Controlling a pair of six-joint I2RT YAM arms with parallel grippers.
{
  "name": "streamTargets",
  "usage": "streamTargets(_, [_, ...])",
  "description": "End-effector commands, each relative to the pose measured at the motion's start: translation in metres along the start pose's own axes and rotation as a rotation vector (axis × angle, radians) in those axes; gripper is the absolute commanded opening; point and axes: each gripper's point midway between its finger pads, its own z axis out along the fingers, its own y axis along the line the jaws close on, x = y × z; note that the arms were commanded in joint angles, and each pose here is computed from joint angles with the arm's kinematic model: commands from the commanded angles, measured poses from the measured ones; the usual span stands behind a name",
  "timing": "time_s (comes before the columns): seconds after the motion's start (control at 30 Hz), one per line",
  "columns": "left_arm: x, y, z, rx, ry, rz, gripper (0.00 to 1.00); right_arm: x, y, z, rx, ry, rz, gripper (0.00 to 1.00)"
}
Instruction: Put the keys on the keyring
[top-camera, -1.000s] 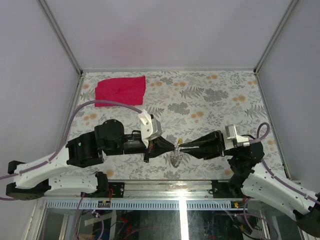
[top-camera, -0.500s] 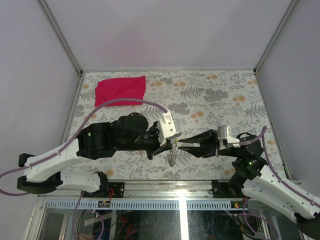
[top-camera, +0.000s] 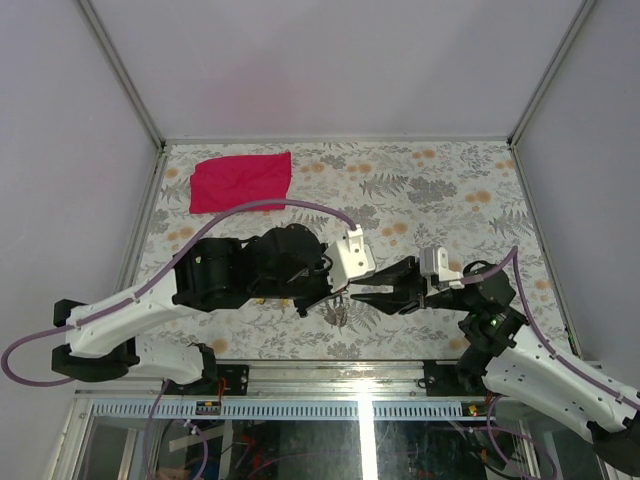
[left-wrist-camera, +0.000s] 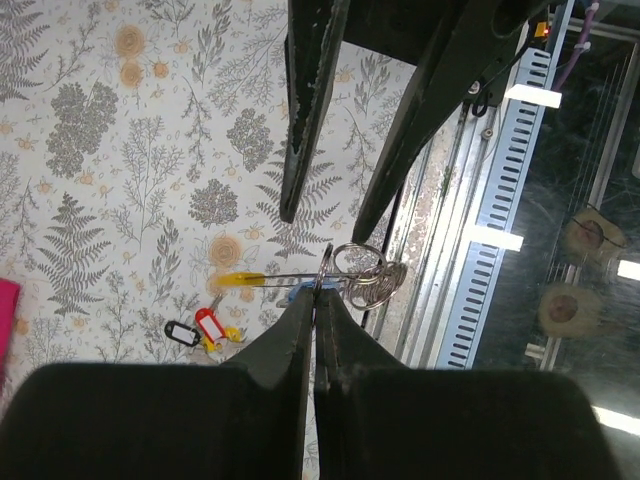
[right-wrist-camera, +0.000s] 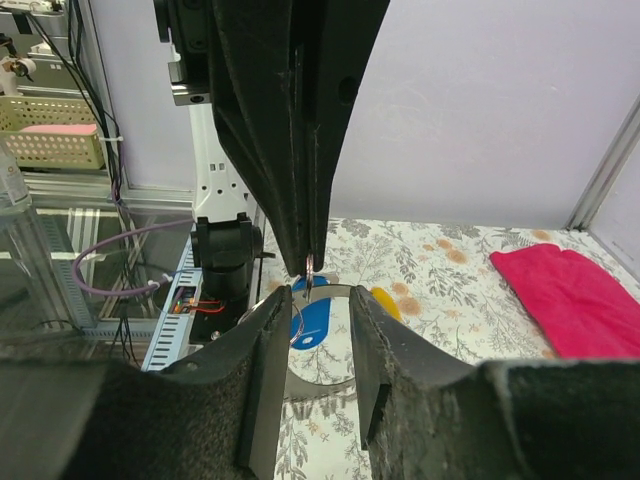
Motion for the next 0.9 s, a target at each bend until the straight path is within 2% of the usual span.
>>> streamTargets(0.0, [-0.005, 0.002, -0.003, -0.012, -0.005, 0.026, 0.0, -0.016, 0.002, 0.007, -0.035, -0.057, -0.037, 0.36])
streamTargets(0.33, [-0.005, 0.003, -0.001, -0.01, 0.008, 0.032, 0.0, -0.009, 0.003, 0.015, -0.078, -0.049, -0.01, 0.35])
streamTargets(0.53, [-0.004, 0.003, 0.0, -0.013, 0.011, 0.036, 0.0, -0.005, 0.004, 0.018, -0.093, -0.037, 0.0, 0.23])
streamTargets(0.77, [-0.004, 0.004, -0.001, -0.017, 0.009, 0.038, 0.0, -0.005, 0.005, 0.018, -0.1, -0.041, 0.001, 0.26])
streamTargets(0.8, [-0.004, 0.003, 0.0, -0.015, 0.009, 0.039, 0.0, -0.005, 0.005, 0.018, -0.103, -0.042, 0.002, 0.25])
streamTargets(0.87, [-0.004, 0.004, 0.0, -0.016, 0.012, 0.038, 0.0, -0.006, 0.005, 0.019, -0.107, -0.045, 0.005, 0.15])
